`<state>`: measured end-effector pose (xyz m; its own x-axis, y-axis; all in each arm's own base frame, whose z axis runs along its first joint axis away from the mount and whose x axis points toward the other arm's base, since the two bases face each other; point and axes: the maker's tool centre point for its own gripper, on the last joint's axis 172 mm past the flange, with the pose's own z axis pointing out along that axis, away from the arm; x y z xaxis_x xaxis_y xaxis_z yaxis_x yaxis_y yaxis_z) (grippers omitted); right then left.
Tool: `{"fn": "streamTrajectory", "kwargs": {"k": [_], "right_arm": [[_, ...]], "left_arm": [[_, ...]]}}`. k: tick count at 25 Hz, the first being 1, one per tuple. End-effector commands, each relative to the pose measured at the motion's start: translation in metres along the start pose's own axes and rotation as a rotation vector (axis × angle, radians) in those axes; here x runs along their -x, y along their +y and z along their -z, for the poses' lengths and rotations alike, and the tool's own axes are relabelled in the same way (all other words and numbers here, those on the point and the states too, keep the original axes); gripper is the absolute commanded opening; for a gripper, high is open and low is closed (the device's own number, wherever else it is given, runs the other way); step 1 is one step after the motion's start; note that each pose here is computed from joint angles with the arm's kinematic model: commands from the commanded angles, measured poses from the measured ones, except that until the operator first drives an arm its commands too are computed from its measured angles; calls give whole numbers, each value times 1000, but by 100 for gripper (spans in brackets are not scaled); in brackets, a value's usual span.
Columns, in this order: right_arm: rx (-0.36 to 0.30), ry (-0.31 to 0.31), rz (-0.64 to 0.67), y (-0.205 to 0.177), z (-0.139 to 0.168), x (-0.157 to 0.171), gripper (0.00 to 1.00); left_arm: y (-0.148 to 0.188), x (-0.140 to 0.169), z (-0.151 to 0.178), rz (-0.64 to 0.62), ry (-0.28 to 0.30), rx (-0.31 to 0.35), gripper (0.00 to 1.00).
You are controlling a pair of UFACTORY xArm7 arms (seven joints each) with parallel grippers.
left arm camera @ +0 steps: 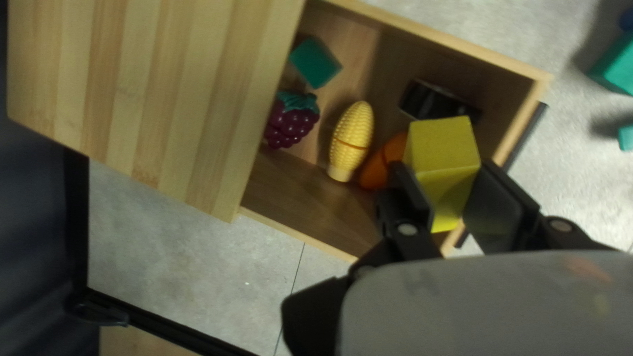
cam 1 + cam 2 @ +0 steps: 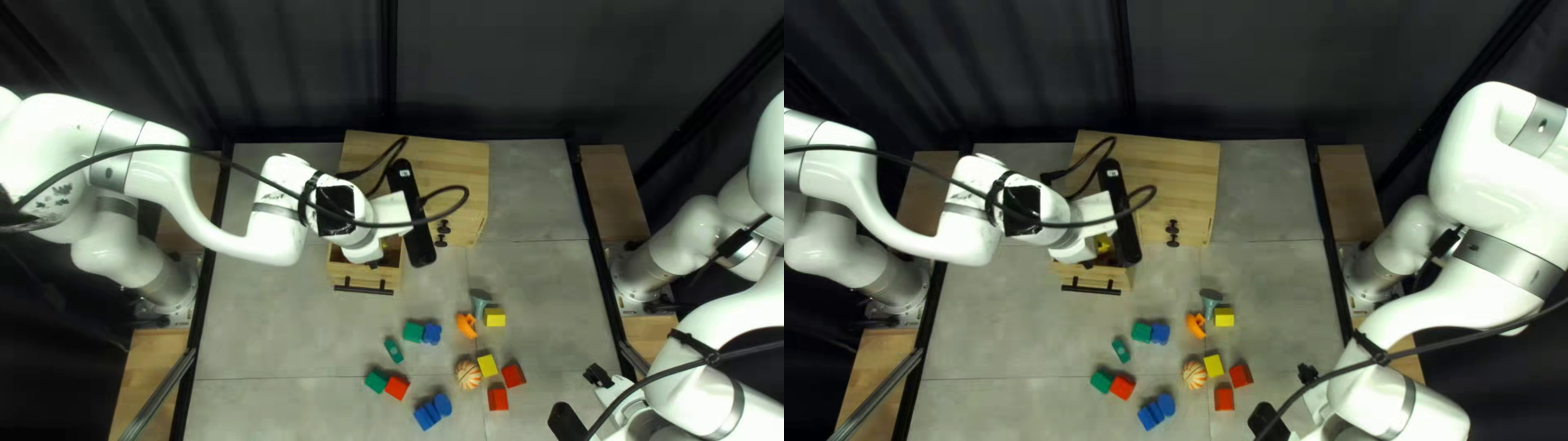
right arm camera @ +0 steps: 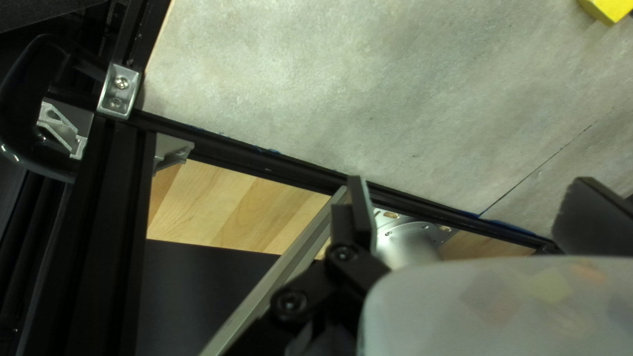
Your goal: Open drawers and place objects into drawer and close
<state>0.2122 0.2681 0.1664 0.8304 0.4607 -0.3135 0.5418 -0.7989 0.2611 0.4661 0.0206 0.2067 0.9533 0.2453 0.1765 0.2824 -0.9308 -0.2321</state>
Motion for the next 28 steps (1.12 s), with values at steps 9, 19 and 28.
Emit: {"fn": "streamTrajectory", "kwargs": {"k": [9,19,28], "right_arm": [[0,0,0,0,0,0,100],[0,0,0,0,0,0,100],[0,0,0,0,0,0,100]], "left_arm": [[75,40,33,-223,-80,-8,100],[225,93,14,-731,-34,69,100],[296,102,-48,-941,-52,111,100]]}}
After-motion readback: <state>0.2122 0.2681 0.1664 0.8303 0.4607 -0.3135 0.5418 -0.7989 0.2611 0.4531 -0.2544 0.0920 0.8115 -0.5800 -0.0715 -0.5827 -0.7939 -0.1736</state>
